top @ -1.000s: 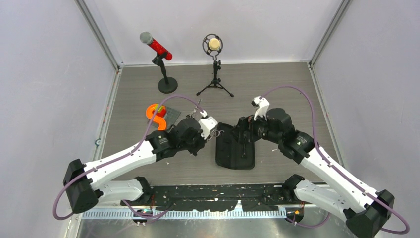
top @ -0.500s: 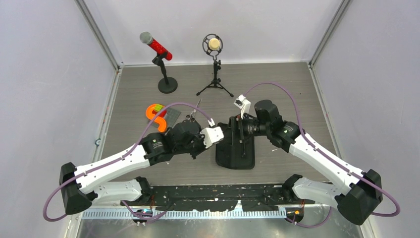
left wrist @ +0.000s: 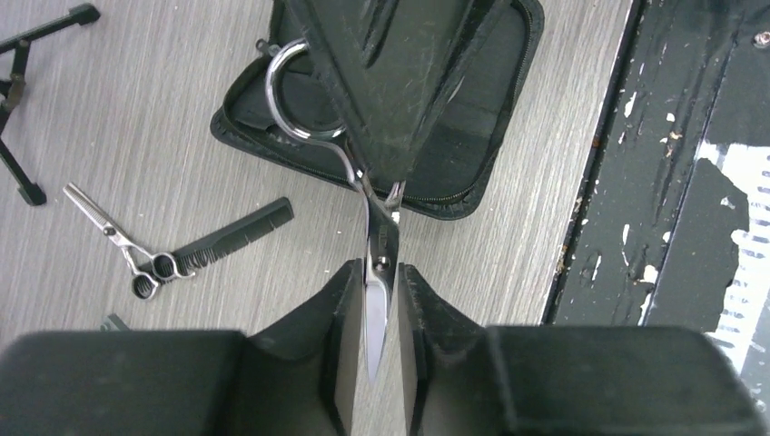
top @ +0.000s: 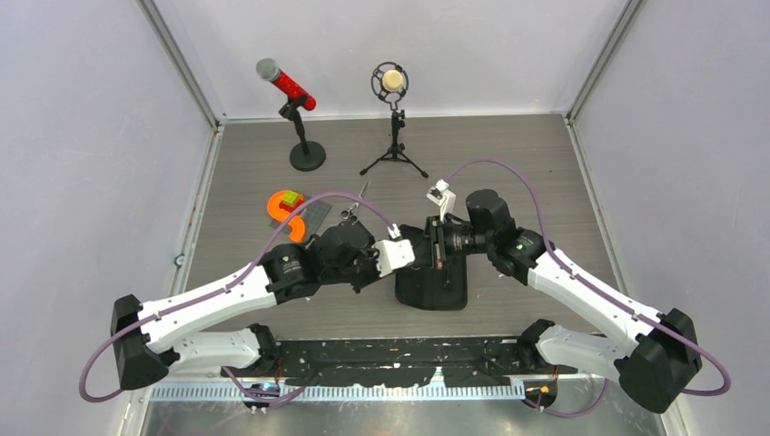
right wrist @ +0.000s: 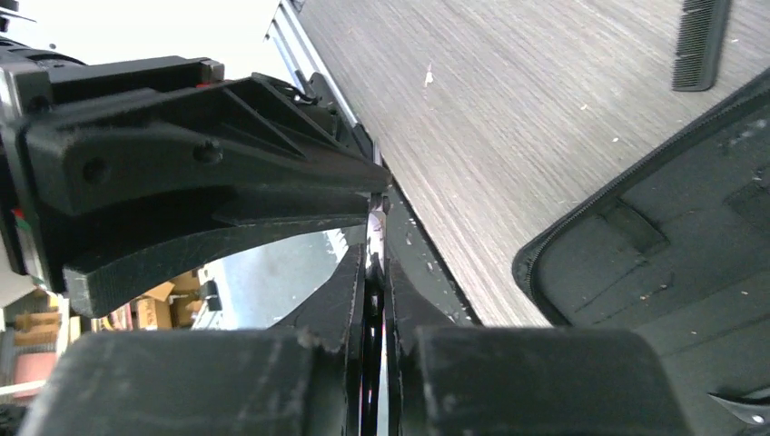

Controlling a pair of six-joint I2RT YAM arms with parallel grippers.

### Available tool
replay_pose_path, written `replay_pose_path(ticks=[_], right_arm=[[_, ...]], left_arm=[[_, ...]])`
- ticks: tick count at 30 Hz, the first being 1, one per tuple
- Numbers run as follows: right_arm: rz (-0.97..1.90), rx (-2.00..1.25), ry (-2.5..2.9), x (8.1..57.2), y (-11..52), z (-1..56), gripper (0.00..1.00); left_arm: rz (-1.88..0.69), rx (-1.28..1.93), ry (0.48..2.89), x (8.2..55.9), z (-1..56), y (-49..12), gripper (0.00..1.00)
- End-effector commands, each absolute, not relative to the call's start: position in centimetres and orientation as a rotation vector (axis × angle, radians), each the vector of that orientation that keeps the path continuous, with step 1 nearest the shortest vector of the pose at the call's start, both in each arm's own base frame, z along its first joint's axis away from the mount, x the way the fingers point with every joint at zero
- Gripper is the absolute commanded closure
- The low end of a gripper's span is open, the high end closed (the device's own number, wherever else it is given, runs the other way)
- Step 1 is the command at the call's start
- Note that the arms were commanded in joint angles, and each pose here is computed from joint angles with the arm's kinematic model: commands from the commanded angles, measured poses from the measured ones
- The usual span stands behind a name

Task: Sort the hair-cutting tools
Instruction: Pick up the scissors from the center of the board.

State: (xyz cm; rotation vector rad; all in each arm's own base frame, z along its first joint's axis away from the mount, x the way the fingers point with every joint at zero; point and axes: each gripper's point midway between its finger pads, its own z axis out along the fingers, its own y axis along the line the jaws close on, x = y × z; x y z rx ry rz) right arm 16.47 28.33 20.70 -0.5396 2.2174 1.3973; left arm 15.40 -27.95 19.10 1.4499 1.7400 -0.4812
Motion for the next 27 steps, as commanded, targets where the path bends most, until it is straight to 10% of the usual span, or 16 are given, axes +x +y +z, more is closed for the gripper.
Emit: replay_pose_path(ticks=[1,11,27], right_arm=[[1.332,-0.515,2.139,17.1,27.4,21.1,0.95],[1.140,-0.280,1.978,18.8,23.5,20.2,0.95],[0.844,-0.606,1.767,17.2,21.0,17.9,0.95]], left_arm=[[-0.445,1.328,1.716,17.1,21.3,-28.6,0.70],[-0.809,0.847,1.972,20.7,20.6,-30.6,0.37],[-1.072,0.444,2.429,19.8,12.7,-31.2,0.36]])
